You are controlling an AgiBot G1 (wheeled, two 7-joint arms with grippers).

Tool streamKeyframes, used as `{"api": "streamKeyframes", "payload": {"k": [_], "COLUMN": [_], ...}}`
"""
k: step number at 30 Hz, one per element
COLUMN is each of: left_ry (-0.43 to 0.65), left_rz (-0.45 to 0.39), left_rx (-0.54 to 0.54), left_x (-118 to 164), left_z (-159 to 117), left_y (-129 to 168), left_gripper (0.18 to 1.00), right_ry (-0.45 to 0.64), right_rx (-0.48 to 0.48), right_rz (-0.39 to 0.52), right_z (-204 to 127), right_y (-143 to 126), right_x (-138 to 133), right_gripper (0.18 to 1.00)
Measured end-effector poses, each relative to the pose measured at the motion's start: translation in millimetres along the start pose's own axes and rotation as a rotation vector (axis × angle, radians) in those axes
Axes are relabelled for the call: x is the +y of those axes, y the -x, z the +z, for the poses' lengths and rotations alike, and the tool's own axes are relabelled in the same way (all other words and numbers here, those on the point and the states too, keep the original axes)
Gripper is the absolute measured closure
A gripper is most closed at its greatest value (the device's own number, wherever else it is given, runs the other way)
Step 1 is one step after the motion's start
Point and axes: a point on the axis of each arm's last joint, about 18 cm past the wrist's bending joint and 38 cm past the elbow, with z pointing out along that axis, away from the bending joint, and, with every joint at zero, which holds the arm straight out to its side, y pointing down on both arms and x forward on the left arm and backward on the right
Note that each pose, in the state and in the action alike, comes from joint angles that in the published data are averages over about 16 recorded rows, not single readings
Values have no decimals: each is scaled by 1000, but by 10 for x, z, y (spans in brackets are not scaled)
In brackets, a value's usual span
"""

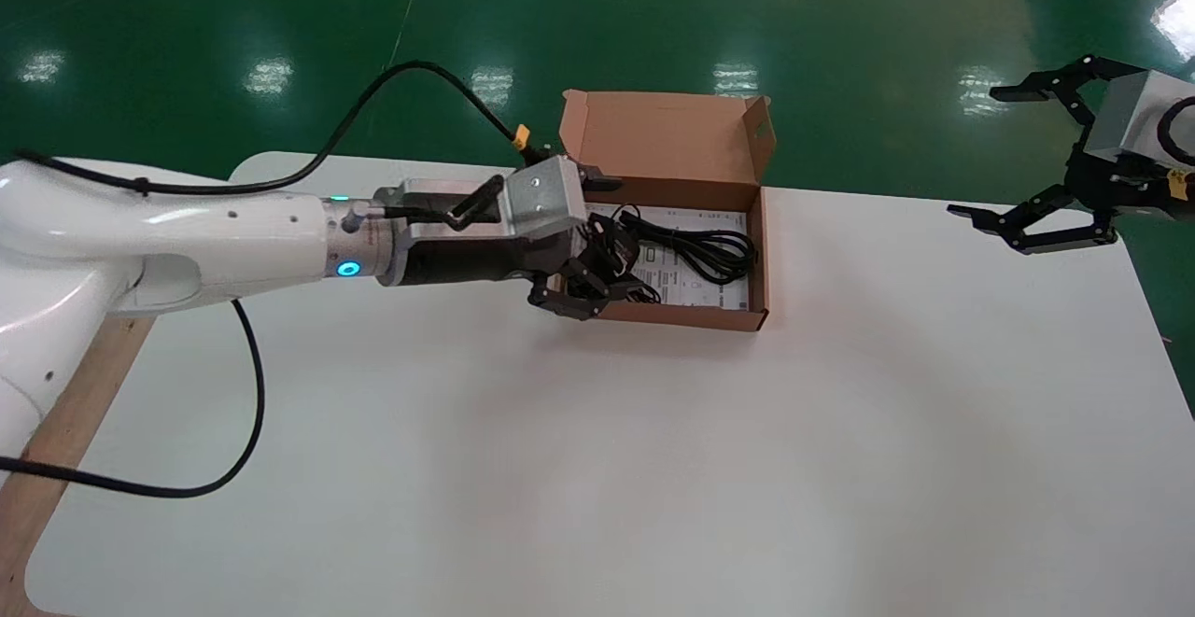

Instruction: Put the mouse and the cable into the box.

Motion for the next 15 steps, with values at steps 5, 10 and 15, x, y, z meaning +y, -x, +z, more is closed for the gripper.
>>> {"api": "streamKeyframes", "payload": {"k": [5,10,15], "left_ry": [-69,-133,-192], "left_rz": [-81,-152,-212], "left_rx": [-2,-1,6], "left_x": [-2,-18,-51], "left_z": [-213,-446,-694], "left_y": [-80,-160,-243], "left_gripper": [193,184,183], "right_ry": [-73,-148,-224], "right_rx": [-3,-17,-42], "right_rz": [57,116,175], "right_z": [52,84,97], "right_y": [97,214,348], "right_x": [-123,-261,-413], "right_gripper": [179,179,179]}}
